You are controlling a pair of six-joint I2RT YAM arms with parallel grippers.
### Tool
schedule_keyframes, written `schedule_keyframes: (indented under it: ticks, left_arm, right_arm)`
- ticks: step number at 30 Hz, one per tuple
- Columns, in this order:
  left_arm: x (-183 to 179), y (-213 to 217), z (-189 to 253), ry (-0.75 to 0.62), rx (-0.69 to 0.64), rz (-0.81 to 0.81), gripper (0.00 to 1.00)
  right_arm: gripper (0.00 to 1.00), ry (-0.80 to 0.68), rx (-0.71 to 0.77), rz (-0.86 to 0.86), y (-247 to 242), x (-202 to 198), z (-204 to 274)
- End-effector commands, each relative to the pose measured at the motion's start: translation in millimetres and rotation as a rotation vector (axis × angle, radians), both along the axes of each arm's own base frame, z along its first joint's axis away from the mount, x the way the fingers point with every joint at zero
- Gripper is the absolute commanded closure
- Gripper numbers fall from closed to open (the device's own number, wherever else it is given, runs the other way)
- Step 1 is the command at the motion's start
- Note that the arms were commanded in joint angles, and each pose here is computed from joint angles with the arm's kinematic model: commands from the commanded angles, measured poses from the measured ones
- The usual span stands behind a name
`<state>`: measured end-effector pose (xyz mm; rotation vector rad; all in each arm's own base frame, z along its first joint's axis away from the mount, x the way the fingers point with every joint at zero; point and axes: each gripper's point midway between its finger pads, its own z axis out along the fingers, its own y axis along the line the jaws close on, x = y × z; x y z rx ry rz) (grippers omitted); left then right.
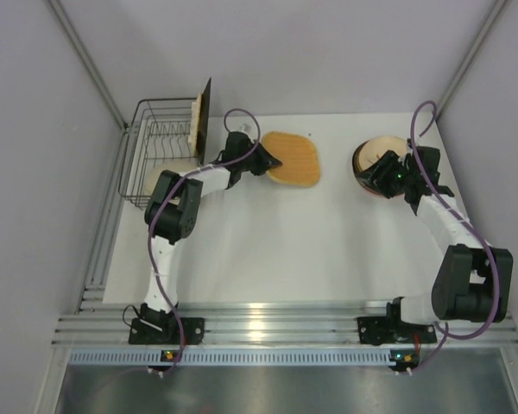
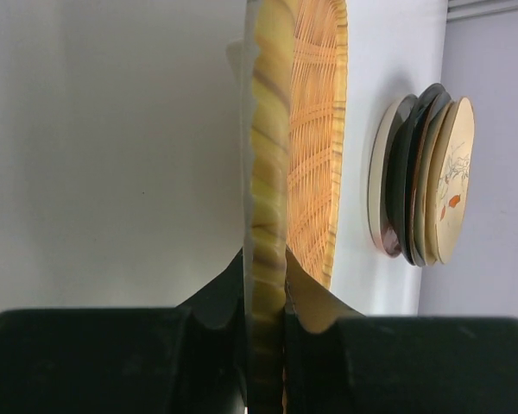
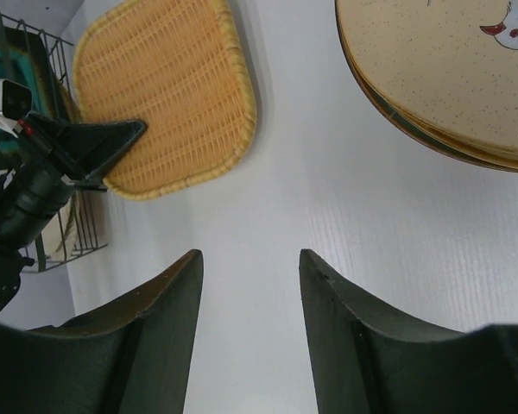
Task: Unload the plates from the dish rack
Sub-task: Place the plate on the table
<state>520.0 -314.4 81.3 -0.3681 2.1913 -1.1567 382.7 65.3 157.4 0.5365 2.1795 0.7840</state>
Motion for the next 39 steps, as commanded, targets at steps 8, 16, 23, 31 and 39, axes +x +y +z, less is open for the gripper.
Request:
schedule_keyframes:
  ticks: [8,16,23,31,39]
  left_arm:
    - [9.2,-2.8,45.5,-0.075,-0.045,-0.028,0.71]
    - [4.5,6.8,48.6,-0.051,0.031,-0.003,0.39]
    - [-4.2,44.7,52.4,-0.023,0.288,0.085,0.18]
    - [-21.0,84.5,89.2,-0.113,0.507,0.165,0.13]
    - [-18.5,140.0,219.4,-0.424,0.693,0.338,0.09]
  right_arm:
    - [0.51,-0.055,0.005,0.002,-0.9,7.0,11.3]
    - [0.52,-0.058,0.007,0.001,-0.8,7.2,11.7]
    - [0.52,-0.049,0.007,0.001,-0.8,7.2,7.9]
    - [0.52,-0.038,0.015,0.000,-0.6,11.4,3.8]
    - [0.52,-0.037,0.025,0.013,2.1,14.5,1.2]
